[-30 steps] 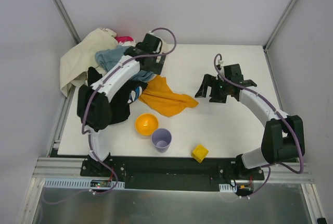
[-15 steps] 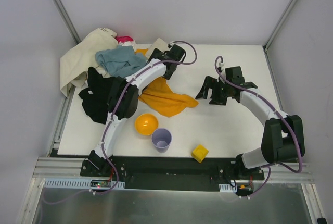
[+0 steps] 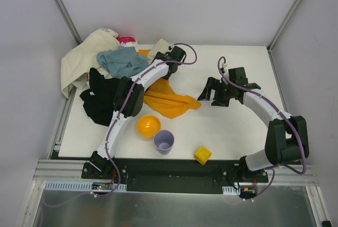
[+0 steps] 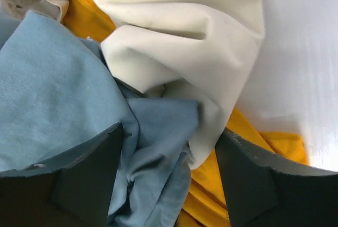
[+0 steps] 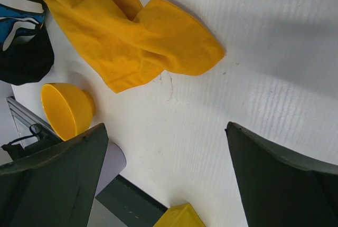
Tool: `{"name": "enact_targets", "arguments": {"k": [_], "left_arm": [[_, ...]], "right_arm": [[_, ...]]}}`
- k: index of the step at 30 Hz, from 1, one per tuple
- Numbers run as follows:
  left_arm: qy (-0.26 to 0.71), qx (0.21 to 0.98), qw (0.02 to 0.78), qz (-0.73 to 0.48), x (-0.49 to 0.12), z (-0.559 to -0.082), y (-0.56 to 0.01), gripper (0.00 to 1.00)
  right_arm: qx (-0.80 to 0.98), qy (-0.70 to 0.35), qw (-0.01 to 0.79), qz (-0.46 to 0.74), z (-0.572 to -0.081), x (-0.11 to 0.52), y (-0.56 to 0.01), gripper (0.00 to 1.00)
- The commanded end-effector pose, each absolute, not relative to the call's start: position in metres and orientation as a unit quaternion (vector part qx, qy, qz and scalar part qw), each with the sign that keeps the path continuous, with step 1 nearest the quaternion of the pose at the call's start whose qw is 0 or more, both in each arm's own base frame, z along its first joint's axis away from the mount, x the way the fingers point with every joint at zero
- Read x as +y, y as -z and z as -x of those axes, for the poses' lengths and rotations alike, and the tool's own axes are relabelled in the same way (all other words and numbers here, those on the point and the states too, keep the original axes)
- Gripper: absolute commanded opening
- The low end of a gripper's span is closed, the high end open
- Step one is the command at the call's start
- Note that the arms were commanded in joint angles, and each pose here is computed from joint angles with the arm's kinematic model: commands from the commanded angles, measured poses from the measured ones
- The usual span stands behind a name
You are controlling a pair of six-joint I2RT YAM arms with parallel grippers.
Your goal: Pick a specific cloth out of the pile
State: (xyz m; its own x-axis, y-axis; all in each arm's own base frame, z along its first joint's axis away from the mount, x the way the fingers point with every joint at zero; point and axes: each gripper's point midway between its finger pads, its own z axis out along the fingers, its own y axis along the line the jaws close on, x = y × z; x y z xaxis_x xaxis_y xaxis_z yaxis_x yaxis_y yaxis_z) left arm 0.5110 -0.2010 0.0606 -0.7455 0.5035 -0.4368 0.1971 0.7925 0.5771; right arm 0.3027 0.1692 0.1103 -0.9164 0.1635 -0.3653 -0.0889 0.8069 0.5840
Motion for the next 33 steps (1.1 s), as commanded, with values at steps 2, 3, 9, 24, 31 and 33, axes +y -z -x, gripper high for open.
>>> {"name": "enact_targets", "arguments": {"k": [2,3,9,24,31,33], "left_arm": [[-0.247,0.903,0.312,-0.165,-0.186,-0.526,-0.074,0.44],[-0.244,0.904,0.312,-0.160,-0.183,-0.526,-0.076,0.37],[-0.223,0.913,0.318,-0.123,-0.161,-0.530,-0.091,0.00],[-0.095,0.891,0.445,0.004,-0.092,-0.506,-0.268,0.00],[-0.088,0.872,0.475,0.072,-0.017,-0.465,-0.319,0.00],[-0.086,0.872,0.471,0.103,0.008,-0.450,-0.319,0.00]], "right_arm": [[0.923,-0.324,0.208,-0.016,-0.306,0.172,-0.114,0.96],[0.922,-0.325,0.210,-0.016,-0.307,0.172,-0.115,0.96],[0.919,-0.333,0.210,-0.015,-0.308,0.175,-0.117,0.96],[0.914,-0.340,0.223,-0.002,-0.312,0.179,-0.130,0.96],[0.914,-0.336,0.226,-0.003,-0.310,0.177,-0.131,0.96],[0.914,-0.335,0.227,-0.005,-0.310,0.176,-0.132,0.96]]}}
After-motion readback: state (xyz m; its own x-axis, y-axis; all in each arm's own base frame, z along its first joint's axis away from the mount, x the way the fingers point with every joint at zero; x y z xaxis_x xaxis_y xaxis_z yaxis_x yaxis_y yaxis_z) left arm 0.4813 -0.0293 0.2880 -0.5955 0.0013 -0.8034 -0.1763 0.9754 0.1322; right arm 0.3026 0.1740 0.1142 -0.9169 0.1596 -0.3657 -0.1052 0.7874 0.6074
